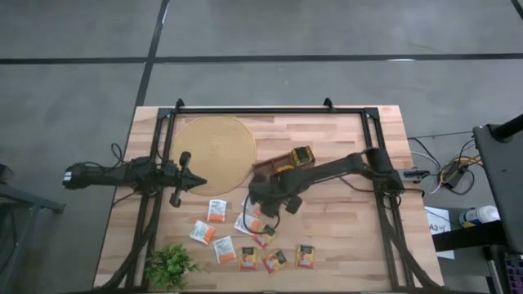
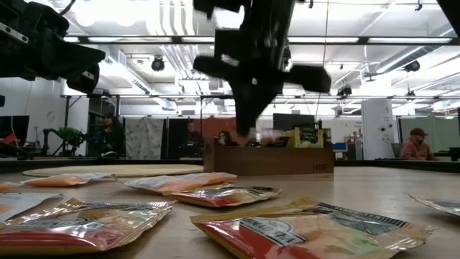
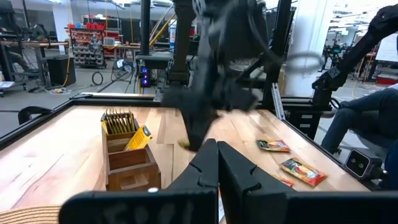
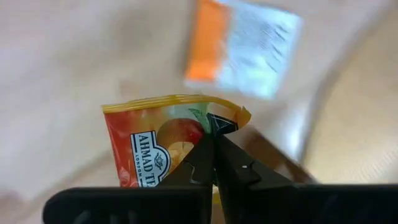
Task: Pick & Place Tea
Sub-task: Put the orange tea bag into the middle section of the wooden organizer
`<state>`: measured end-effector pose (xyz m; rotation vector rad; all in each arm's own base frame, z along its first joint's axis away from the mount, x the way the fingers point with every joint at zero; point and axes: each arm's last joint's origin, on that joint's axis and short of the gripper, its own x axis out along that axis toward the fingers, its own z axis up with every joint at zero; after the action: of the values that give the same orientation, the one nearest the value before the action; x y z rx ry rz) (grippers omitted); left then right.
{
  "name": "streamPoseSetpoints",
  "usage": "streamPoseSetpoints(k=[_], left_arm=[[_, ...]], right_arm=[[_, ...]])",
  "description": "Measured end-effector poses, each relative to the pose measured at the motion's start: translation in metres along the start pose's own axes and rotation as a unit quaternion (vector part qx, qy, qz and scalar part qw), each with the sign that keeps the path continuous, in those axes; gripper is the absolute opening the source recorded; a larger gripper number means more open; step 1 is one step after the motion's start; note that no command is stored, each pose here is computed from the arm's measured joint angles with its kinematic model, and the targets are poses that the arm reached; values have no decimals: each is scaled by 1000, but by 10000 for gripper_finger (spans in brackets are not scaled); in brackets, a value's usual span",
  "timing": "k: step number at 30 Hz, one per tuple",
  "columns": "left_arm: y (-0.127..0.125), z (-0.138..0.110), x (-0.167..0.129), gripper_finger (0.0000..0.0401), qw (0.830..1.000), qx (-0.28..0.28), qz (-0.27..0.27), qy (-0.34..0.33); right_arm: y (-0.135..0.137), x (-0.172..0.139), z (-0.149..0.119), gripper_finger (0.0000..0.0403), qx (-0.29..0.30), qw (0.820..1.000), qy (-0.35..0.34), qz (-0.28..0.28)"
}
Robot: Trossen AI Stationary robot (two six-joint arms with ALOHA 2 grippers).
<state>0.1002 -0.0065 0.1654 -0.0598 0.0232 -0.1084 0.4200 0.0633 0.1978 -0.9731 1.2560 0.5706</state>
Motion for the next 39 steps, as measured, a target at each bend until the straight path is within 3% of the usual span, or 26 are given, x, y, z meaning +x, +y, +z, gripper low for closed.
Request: streamPoseSetpoints(k=[4,9,15,22,25,30,39], left_arm=[[0,0,0,0,1000,0,0,0],[0,0,0,0,1000,0,0,0],[0,0,0,0,1000,0,0,0],[0,0,0,0,1000,0,0,0],[0,0,0,0,1000,0,0,0],[0,0,0,0,1000,0,0,0],[0,0,0,0,1000,0,0,0]], right_arm=[[-7,-32,-12,8,47,997,36,-49],[-20,-75,-41,8,150,977,53,-141],[-25,-82,-81,8,231,958,61,-160],[-22,-65,-100,8,285,925,23,-249],[-11,-55,-101,8,293,910,40,-292],[7,-30,-102,8,300,894,77,-324],[21,-14,-99,8,330,872,62,-357]])
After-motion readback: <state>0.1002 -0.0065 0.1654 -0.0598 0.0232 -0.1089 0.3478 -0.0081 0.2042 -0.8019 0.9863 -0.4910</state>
